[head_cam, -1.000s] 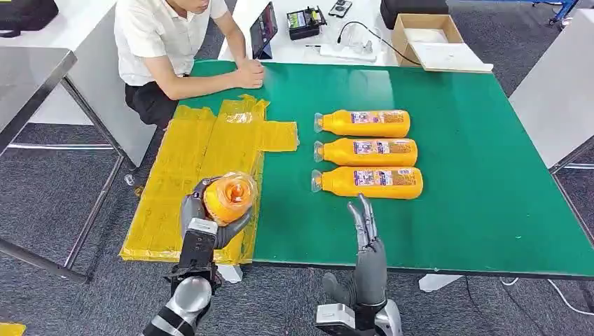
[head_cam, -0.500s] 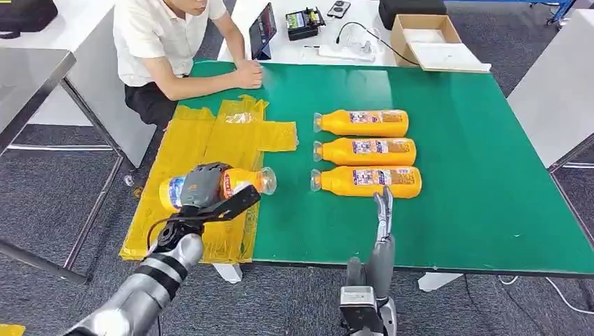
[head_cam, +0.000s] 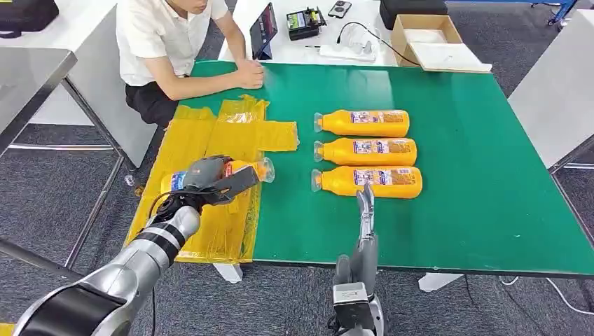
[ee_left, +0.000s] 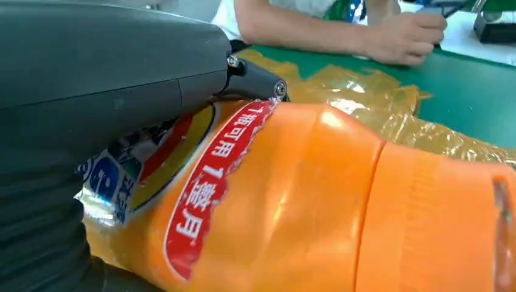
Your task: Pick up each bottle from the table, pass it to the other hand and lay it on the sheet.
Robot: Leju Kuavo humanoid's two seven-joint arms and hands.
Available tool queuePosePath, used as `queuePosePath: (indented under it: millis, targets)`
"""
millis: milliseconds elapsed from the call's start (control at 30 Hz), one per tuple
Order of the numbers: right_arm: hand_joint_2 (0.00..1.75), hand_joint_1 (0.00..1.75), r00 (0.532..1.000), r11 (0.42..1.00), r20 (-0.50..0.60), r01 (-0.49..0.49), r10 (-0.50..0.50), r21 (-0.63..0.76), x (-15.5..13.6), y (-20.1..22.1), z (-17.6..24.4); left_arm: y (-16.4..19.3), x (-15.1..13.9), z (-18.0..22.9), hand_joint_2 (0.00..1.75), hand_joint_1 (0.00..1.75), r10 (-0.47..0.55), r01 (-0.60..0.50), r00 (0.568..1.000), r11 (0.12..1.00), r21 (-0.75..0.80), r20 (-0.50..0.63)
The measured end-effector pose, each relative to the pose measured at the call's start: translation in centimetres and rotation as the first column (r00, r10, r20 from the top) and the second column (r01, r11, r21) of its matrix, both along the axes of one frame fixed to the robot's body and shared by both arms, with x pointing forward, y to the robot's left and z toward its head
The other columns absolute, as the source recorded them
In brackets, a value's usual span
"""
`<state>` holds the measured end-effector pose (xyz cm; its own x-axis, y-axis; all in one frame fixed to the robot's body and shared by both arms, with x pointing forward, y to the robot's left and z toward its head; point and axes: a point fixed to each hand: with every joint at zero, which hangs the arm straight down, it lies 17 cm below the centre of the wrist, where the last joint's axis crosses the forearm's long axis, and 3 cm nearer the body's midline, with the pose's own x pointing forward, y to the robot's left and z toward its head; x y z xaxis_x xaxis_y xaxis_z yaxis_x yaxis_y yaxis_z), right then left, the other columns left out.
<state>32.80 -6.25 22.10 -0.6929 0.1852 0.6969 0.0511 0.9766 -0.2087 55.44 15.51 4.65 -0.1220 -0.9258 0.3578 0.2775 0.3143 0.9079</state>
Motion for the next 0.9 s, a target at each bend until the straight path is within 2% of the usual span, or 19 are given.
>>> queuePosePath:
  millis: [33,67,267,900]
  targets:
    - [0.0,0.0,1.0,1.0,0.001,-0.005,0.005,-0.001,-0.1,0.1,0.0,-0.1,0.0,0.0,1.75,0.23,-0.001,0.001,1.0,1.0,0.0,-0.002]
    - [0.0,0.0,1.0,1.0,0.003,-0.008,0.008,-0.002,-0.1,0.2,0.0,-0.1,0.0,-0.1,1.75,0.07,-0.004,0.004,1.0,1.0,0.001,-0.011]
    - [0.0,0.0,1.0,1.0,0.007,-0.009,0.009,-0.012,0.1,-0.1,-0.1,-0.2,-0.6,-1.6,1.75,0.07,-0.016,0.017,0.997,1.0,0.011,-0.078]
    - [0.0,0.0,1.0,1.0,0.008,-0.01,0.01,-0.019,0.2,-0.2,-0.2,-0.2,-0.8,-2.0,1.75,0.07,-0.015,0.017,0.995,1.0,0.015,-0.095]
